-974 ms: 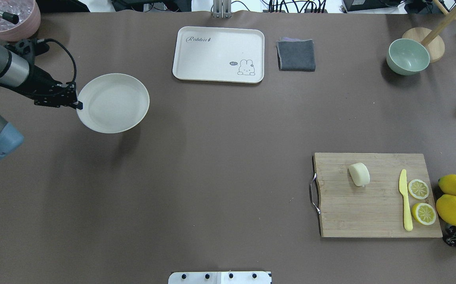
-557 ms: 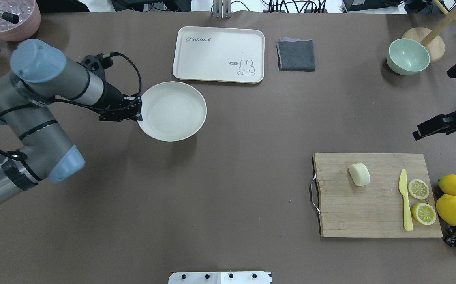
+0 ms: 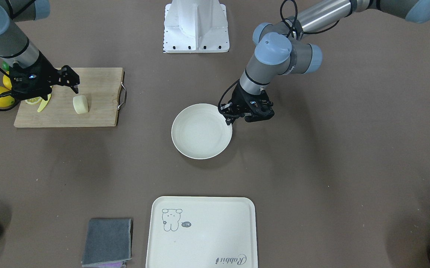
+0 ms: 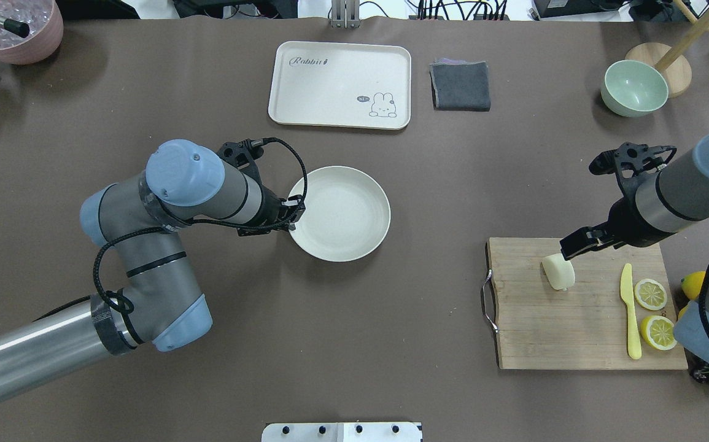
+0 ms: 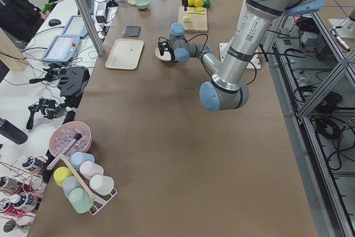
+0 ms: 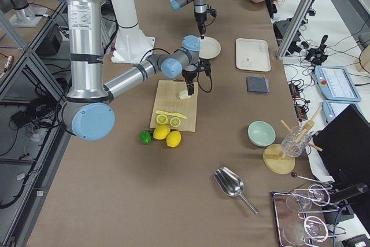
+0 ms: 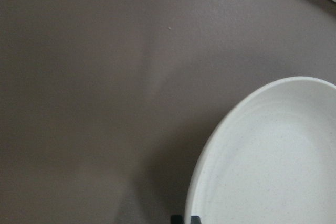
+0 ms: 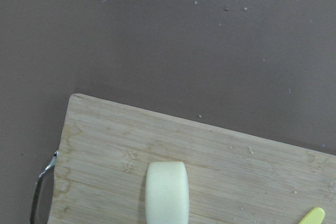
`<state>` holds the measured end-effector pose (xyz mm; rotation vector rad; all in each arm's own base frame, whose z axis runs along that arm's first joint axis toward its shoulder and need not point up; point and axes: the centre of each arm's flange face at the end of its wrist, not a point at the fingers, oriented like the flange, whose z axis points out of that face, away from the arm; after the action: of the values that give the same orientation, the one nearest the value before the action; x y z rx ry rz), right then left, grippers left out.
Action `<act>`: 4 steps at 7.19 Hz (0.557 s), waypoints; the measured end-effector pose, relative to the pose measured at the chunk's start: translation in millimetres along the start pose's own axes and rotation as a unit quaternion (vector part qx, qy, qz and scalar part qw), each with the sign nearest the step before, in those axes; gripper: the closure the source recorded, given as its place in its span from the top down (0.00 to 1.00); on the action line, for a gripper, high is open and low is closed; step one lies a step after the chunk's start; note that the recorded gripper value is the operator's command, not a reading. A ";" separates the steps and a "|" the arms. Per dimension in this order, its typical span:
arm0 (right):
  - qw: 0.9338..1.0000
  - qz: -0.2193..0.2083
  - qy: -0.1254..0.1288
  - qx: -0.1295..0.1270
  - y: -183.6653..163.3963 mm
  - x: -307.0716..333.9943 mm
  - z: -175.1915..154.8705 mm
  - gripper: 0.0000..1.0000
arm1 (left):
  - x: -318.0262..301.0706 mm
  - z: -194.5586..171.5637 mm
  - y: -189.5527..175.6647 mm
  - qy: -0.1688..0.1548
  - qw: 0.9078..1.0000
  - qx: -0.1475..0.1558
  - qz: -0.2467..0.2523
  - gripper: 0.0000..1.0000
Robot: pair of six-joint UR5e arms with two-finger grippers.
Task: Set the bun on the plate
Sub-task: 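Lower the right gripper onto the pale bun while the left gripper holds the plate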
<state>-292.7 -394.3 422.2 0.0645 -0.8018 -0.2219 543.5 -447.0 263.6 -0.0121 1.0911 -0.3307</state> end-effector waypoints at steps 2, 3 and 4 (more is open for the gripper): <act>1.000 -0.006 0.008 -0.012 -1.9 -10.0 23.2 0.99 | 9.1 10.0 13.0 -0.001 1.000 -0.002 0.001 0.00; 1.000 -0.009 0.013 -0.016 -4.9 -14.5 34.1 0.98 | 10.4 12.1 17.8 0.000 1.000 -0.005 0.003 0.00; 1.000 -0.013 0.019 -0.018 -7.1 -18.3 43.1 0.95 | 11.0 13.1 20.8 0.000 1.000 -0.007 0.004 0.19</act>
<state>-337.2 -396.1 438.3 0.0448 -0.7598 -0.2586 564.9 -432.1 256.6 -0.0199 1.0938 -0.3167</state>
